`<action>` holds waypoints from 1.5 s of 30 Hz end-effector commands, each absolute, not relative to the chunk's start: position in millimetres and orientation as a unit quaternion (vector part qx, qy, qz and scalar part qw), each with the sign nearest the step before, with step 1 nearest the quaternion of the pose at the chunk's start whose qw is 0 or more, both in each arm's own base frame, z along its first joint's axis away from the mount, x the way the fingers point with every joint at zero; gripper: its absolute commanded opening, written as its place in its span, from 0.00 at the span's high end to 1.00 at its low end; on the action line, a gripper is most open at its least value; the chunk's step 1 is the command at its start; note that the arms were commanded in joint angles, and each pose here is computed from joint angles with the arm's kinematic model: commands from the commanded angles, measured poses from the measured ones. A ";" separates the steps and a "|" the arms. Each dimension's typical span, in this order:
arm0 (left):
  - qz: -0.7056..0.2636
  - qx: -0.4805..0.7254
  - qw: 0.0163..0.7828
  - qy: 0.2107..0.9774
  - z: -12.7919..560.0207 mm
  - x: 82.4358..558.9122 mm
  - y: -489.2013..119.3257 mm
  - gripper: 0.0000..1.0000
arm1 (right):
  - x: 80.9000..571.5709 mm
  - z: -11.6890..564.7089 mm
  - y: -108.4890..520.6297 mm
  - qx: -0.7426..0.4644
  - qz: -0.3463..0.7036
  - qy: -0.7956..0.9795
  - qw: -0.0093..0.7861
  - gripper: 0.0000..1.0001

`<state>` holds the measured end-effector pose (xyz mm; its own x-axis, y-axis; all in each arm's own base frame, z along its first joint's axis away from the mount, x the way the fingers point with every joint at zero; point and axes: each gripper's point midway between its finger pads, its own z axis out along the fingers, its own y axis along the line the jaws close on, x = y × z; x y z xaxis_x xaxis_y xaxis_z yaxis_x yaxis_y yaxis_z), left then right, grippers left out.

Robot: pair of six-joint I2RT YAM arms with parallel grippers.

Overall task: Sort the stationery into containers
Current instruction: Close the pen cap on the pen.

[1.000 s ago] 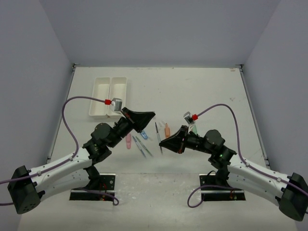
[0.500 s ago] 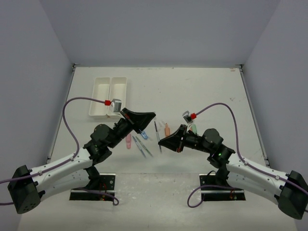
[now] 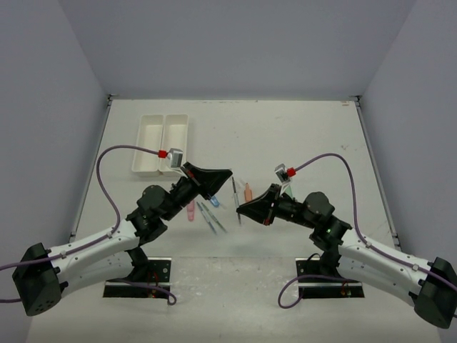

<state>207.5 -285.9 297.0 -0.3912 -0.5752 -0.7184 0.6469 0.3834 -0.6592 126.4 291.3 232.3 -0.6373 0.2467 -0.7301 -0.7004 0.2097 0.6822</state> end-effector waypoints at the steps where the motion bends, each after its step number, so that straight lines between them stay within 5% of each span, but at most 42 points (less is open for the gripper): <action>1: -0.580 0.023 0.552 0.599 309.0 202.3 -285.1 1.00 | 134.1 260.1 294.7 -0.163 0.611 0.653 0.417 1.00; 11: -0.518 -0.021 0.596 0.614 314.0 225.6 -264.8 1.00 | 124.9 251.8 299.0 -0.189 0.609 0.658 0.400 1.00; 45: -0.548 0.002 0.577 0.606 308.7 216.5 -277.7 1.00 | 136.2 251.5 300.4 -0.167 0.595 0.673 0.407 1.00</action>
<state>218.8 -278.6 299.5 -0.3539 -0.6046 -0.7136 0.6109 0.4283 -0.6659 130.6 300.7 220.1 -0.6694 0.1986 -0.7158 -0.6702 0.2542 0.6973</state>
